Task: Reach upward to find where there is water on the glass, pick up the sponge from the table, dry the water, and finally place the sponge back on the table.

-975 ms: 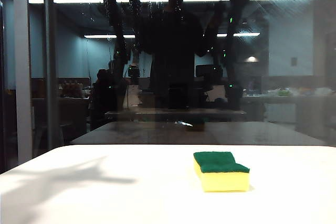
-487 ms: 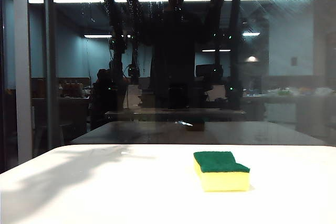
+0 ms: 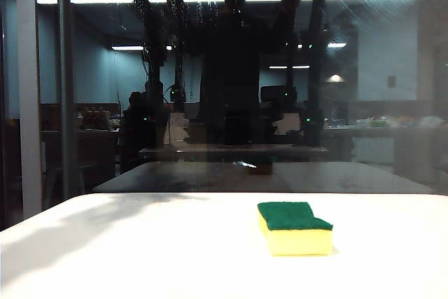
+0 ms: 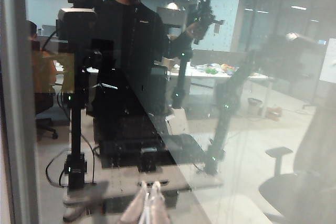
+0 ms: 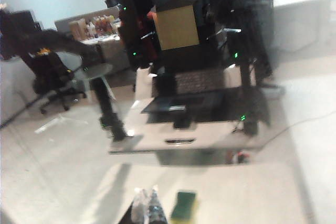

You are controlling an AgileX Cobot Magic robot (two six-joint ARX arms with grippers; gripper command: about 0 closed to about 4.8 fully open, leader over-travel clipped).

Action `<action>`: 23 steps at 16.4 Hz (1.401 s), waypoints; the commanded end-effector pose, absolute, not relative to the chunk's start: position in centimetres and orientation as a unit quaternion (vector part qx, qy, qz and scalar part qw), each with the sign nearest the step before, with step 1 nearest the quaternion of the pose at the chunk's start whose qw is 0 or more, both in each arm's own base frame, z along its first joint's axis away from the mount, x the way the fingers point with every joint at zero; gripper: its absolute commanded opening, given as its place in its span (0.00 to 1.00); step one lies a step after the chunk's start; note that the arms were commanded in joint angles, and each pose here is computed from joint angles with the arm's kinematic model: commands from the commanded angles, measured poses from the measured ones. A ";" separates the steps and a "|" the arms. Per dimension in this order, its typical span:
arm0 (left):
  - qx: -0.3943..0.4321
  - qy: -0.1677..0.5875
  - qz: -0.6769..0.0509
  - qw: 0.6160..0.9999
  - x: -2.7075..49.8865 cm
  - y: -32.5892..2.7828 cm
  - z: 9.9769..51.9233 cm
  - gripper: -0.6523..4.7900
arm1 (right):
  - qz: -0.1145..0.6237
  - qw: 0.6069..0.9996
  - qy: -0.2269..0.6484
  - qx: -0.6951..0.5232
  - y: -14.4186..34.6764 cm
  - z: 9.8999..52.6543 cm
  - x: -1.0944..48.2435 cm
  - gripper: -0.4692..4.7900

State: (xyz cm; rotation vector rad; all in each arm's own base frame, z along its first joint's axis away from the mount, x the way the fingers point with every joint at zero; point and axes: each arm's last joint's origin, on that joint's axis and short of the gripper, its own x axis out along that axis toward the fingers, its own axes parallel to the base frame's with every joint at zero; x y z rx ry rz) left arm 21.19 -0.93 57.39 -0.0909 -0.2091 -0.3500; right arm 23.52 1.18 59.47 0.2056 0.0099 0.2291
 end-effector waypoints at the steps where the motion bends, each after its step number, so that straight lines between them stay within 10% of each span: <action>1: -0.039 -0.124 -0.178 0.975 20.8 -1.0 57.9 0.11 | 0.116 0.989 -0.012 0.090 1.2 59.9 23.0 0.08; 12: -0.009 -0.134 -0.317 0.939 20.0 -1.7 58.4 0.11 | 0.185 0.979 -0.012 0.085 1.6 60.2 22.4 0.08; 23: 0.036 -0.133 -0.489 0.861 19.1 -2.4 58.6 0.11 | 0.458 0.887 -0.026 0.049 2.8 61.1 20.3 0.08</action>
